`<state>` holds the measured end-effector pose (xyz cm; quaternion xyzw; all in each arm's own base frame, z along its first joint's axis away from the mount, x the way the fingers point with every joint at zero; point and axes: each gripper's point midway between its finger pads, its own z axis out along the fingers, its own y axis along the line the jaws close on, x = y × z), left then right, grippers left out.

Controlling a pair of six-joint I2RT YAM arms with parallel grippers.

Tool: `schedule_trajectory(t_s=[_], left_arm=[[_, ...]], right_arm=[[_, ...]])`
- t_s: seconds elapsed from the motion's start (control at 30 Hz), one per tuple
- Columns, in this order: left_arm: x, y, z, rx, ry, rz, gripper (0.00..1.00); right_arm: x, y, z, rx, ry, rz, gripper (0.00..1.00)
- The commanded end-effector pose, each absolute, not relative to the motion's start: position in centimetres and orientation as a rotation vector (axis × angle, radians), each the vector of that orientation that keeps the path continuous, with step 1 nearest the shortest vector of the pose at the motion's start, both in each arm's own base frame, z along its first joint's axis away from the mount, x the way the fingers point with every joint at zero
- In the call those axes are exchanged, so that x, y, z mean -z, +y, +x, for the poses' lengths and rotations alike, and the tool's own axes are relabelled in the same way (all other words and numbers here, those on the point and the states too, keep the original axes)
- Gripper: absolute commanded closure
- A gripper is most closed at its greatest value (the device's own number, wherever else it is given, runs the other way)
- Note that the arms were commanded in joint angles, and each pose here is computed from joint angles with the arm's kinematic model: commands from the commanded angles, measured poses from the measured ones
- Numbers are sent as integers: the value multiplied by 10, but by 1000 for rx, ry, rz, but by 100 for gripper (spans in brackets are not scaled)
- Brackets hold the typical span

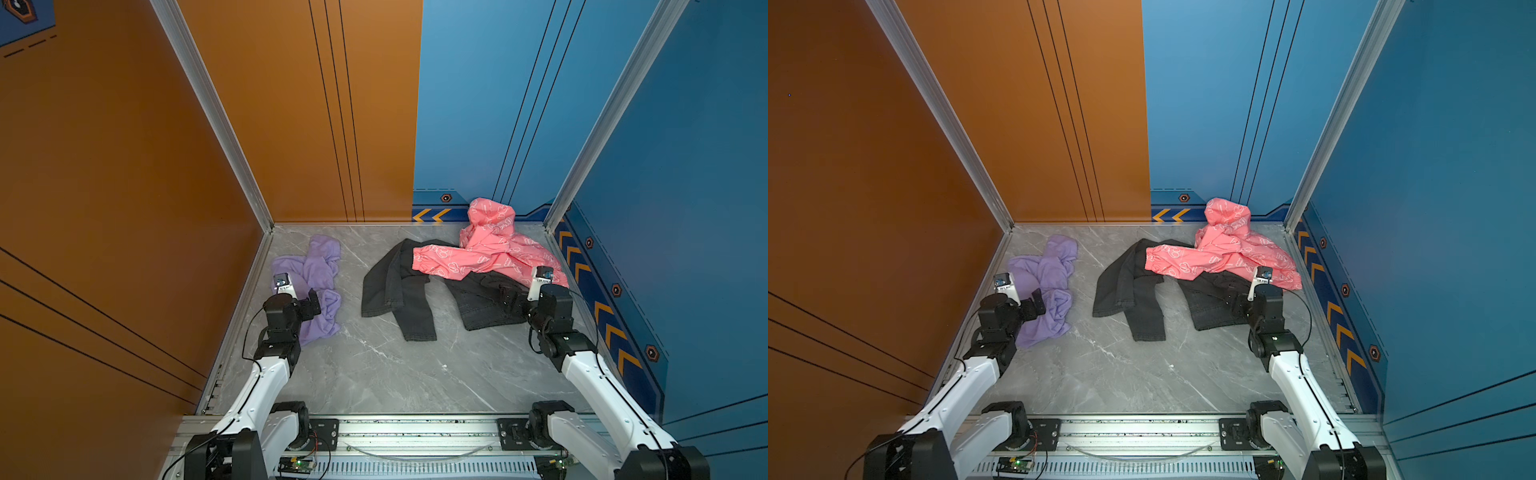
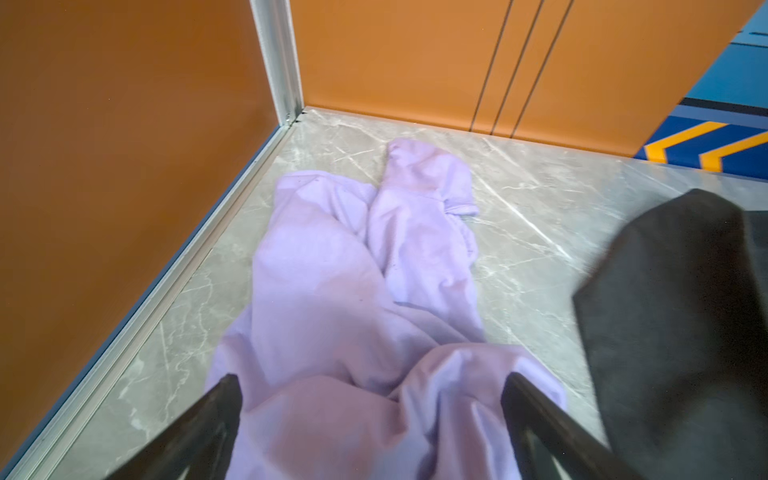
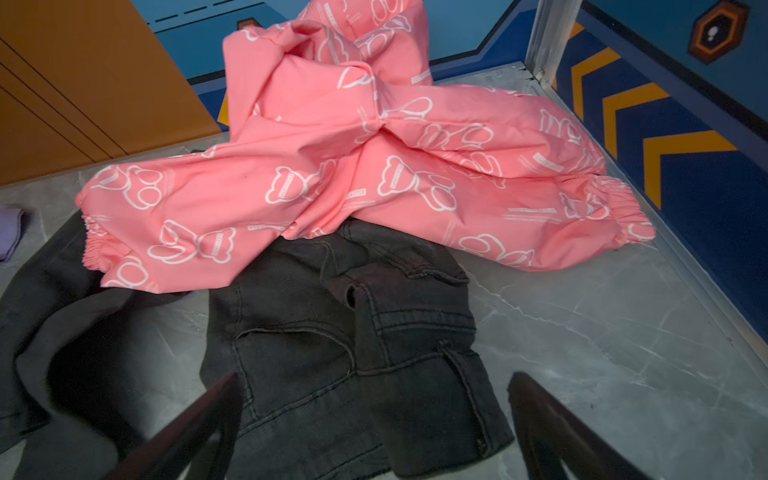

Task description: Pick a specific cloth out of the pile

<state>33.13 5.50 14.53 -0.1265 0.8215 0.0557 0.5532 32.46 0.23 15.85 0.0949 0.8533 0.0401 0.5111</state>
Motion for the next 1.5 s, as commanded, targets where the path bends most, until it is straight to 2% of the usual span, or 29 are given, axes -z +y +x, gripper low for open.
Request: schedule_trajectory(t_s=[0.0,0.13,0.3,0.47,0.6,0.77,0.9,1.2,1.47], left_arm=[[-163,78,339,-212,1790,-372,2],[-142,84,344,-239,1820,-389,2],[-119,73,355,-213,1879,-326,2],[-118,67,361,-214,1883,-268,2],[-118,55,363,-184,1889,-202,2],[-118,39,366,-175,1897,-120,2],[-119,18,376,-59,1865,-76,2],[-91,3,393,-77,1891,-1,2],[-92,22,393,-173,1898,-113,2]], right_arm=[[-171,-15,336,-23,1899,225,0],[-138,-21,341,20,1939,205,0],[-120,-23,354,20,1890,197,0],[-123,-23,371,9,1828,172,0],[-99,-17,382,-10,1813,137,0],[-96,-23,387,55,1852,174,0],[-94,-23,392,86,1889,175,0],[-93,-15,394,74,1906,130,0],[-92,-15,394,74,1908,129,0]])
